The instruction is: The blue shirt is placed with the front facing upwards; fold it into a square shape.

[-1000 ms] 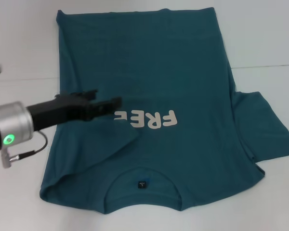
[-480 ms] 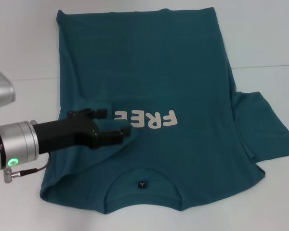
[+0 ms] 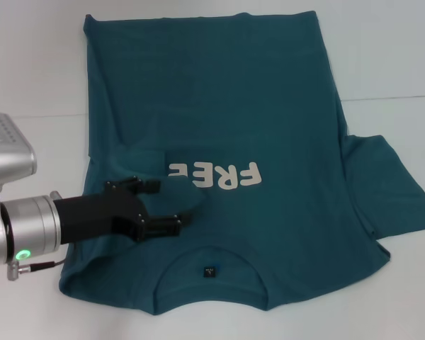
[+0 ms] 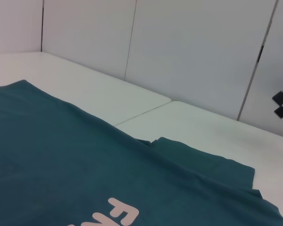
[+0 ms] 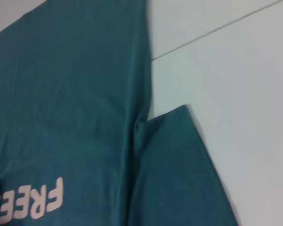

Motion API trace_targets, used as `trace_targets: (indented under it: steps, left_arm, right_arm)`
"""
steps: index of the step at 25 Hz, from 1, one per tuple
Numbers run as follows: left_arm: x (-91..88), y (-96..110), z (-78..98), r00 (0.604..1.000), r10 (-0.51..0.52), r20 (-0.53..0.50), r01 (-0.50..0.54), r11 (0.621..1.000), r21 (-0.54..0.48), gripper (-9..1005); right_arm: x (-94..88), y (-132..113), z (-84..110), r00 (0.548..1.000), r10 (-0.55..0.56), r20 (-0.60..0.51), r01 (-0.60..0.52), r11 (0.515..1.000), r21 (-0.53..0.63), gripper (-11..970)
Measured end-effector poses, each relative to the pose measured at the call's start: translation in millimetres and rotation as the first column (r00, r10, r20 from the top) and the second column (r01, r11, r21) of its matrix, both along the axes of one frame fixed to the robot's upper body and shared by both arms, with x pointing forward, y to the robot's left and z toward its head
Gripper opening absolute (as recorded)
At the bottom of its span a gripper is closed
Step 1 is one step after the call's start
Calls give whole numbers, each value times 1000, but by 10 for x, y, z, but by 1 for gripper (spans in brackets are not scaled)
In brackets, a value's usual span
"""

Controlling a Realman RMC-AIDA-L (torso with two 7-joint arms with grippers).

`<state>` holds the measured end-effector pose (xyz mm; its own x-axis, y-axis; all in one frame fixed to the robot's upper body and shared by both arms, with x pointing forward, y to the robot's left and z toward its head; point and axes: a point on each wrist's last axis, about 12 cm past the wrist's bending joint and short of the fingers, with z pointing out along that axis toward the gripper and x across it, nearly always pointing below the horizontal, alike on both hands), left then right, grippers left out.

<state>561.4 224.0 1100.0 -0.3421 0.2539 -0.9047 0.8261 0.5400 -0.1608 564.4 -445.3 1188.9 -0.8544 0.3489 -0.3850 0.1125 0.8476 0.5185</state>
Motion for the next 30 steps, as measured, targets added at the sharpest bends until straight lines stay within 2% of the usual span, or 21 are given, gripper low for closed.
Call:
trace_targets:
  steps: [4, 7, 12, 20, 30]
  left_arm:
    - [-19, -3, -59, 1000, 3, -13, -3, 1000, 0, 919]
    - [-30, 13, -92, 1000, 7, -25, -7, 1000, 1, 919]
    - [-33, 23, -107, 999, 10, -30, -10, 1000, 1, 919]
    - [-56, 31, -129, 1000, 4, -19, -4, 1000, 10, 920]
    - [-97, 35, -204, 1000, 2, -27, -1, 1000, 12, 920]
  right_arm:
    - [51, -54, -215, 1000, -21, -19, 21, 1000, 14, 900]
    - [101, -36, -273, 1000, -24, -12, 24, 1000, -4, 900]
    - [217, 147, -384, 999, 14, -51, -16, 999, -40, 900]
    - [386, 360, -429, 993, 57, -103, -71, 988, -135, 900]
    - [472, 523, -553, 991, 76, -115, -100, 971, -219, 899]
